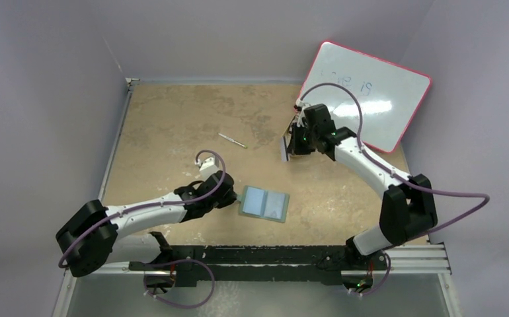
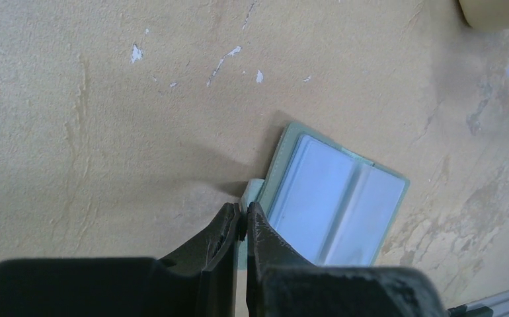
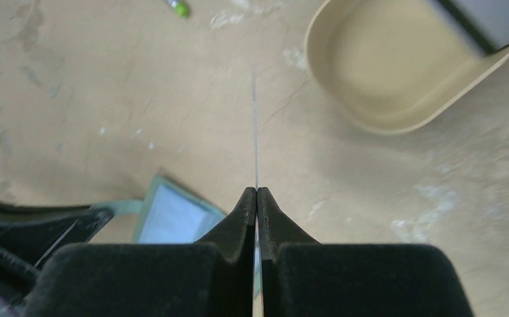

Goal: Put the credit cards into the card holder
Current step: Pick up the credit card from the storage box, then insert the credit card into the card holder.

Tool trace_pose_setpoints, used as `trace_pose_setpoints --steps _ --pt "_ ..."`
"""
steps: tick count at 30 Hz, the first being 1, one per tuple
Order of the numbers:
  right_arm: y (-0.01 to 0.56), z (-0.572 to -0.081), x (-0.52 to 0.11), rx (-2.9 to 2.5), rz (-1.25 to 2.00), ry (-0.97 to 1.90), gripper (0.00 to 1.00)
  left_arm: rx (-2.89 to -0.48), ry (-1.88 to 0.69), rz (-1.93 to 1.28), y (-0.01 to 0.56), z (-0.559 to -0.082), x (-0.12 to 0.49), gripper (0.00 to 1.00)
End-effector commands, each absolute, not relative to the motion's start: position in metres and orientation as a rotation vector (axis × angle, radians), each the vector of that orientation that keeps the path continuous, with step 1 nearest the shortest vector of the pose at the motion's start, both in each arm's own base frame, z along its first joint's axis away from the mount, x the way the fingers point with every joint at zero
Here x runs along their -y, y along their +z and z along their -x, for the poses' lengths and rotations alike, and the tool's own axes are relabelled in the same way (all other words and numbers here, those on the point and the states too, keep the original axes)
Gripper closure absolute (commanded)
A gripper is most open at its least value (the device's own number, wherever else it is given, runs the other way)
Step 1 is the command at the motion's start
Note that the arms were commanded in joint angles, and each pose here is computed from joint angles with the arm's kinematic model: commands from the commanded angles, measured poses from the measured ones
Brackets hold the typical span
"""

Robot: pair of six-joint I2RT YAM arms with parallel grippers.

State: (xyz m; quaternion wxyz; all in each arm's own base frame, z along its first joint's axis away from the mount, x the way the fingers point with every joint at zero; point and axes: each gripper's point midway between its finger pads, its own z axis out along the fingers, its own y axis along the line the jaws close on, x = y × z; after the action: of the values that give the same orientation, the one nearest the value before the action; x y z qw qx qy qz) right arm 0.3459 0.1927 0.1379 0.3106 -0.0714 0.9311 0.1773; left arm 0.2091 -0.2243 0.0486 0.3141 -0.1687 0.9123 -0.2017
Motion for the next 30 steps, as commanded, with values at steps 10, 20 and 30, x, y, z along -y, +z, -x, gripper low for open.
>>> trace_pose_setpoints --steps 10,20,30 --pt "0.135 -0.257 -0.26 -2.335 -0.103 1.099 1.0 -2.388 -0.574 0.501 0.048 -0.214 0.227 0.98" --pt "0.089 -0.215 -0.269 -2.465 -0.147 1.11 1.0 -2.456 -0.552 0.487 0.029 -0.201 0.222 0.97" --pt "0.076 -0.197 -0.248 -2.503 -0.185 1.047 1.0 -2.464 -0.529 0.481 0.024 -0.197 0.216 0.97"
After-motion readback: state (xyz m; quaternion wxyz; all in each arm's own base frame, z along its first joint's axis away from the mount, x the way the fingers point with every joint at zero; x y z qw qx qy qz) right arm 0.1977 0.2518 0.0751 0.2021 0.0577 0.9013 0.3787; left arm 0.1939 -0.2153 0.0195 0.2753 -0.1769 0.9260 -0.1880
